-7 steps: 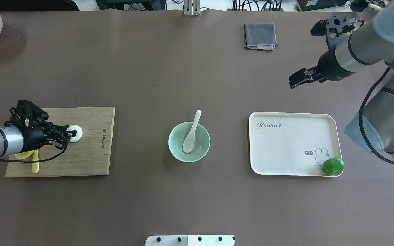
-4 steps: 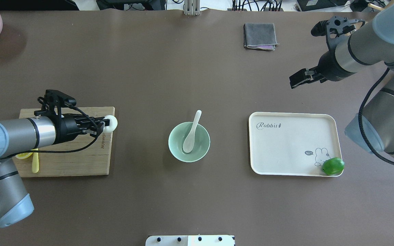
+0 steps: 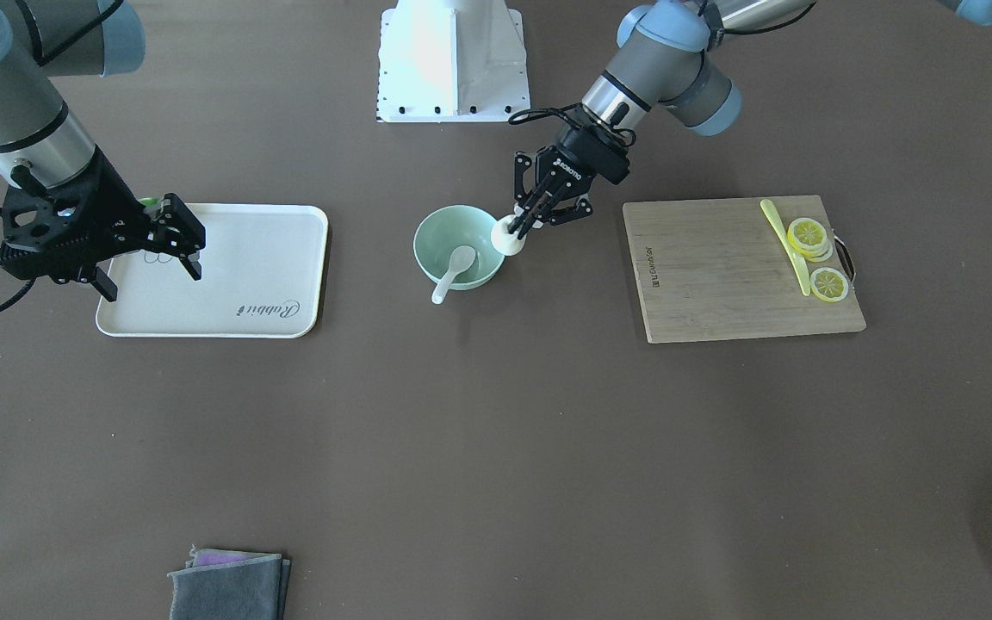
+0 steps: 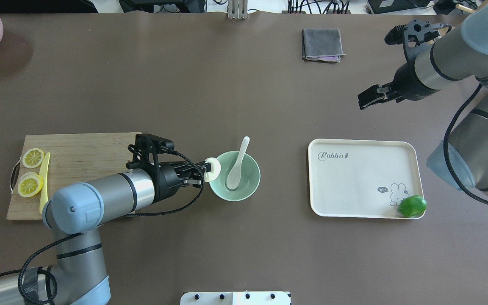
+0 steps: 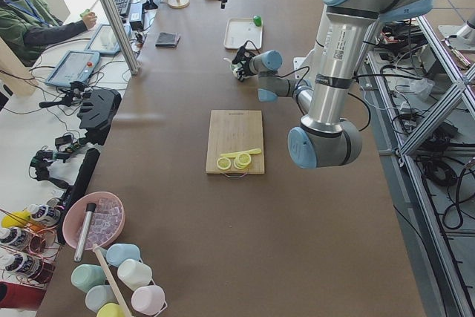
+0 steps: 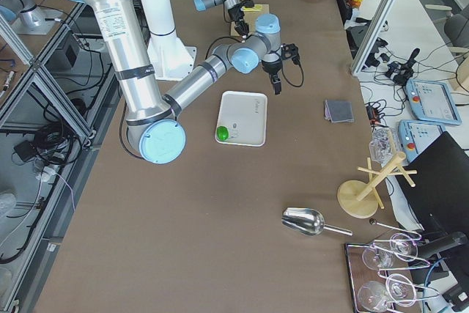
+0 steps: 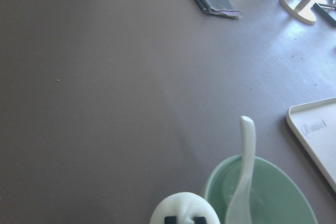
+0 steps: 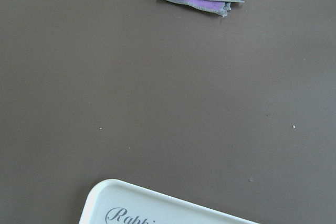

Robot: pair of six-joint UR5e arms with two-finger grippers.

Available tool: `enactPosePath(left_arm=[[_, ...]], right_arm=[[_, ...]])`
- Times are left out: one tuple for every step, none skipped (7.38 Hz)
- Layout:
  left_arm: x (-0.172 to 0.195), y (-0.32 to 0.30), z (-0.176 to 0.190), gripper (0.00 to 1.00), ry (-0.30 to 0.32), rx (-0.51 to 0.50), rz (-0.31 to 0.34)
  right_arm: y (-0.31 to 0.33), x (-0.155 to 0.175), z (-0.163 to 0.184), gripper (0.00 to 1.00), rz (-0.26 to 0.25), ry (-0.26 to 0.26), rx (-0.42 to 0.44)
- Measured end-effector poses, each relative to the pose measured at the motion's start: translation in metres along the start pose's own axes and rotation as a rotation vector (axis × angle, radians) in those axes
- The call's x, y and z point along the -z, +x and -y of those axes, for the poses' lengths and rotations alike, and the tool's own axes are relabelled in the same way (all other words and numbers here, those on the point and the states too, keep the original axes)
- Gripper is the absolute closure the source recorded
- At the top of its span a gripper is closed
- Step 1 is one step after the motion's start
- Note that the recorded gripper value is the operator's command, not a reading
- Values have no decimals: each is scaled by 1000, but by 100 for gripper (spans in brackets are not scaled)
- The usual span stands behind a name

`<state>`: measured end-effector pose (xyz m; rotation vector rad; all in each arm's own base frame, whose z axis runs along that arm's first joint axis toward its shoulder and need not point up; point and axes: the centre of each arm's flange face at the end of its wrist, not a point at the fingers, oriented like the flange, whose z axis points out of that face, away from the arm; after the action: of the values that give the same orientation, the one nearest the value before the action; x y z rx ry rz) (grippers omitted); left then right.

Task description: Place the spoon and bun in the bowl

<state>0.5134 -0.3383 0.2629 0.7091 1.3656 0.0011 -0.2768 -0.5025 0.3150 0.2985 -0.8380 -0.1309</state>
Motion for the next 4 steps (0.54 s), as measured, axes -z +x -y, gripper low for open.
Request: enactPosePath(left_arm=[[-3,20,4,2,9,36,-29],[-7,34,5,2,13,70,-52],[-16,43,3,2,18,97,-56],[-23,48,0,2,32,116,-46]], right_arm=[[0,0,0,0,1,1,1],[0,0,0,0,1,1,1],[0,0,0,0,1,1,1],[0,0,0,0,0,0,0]])
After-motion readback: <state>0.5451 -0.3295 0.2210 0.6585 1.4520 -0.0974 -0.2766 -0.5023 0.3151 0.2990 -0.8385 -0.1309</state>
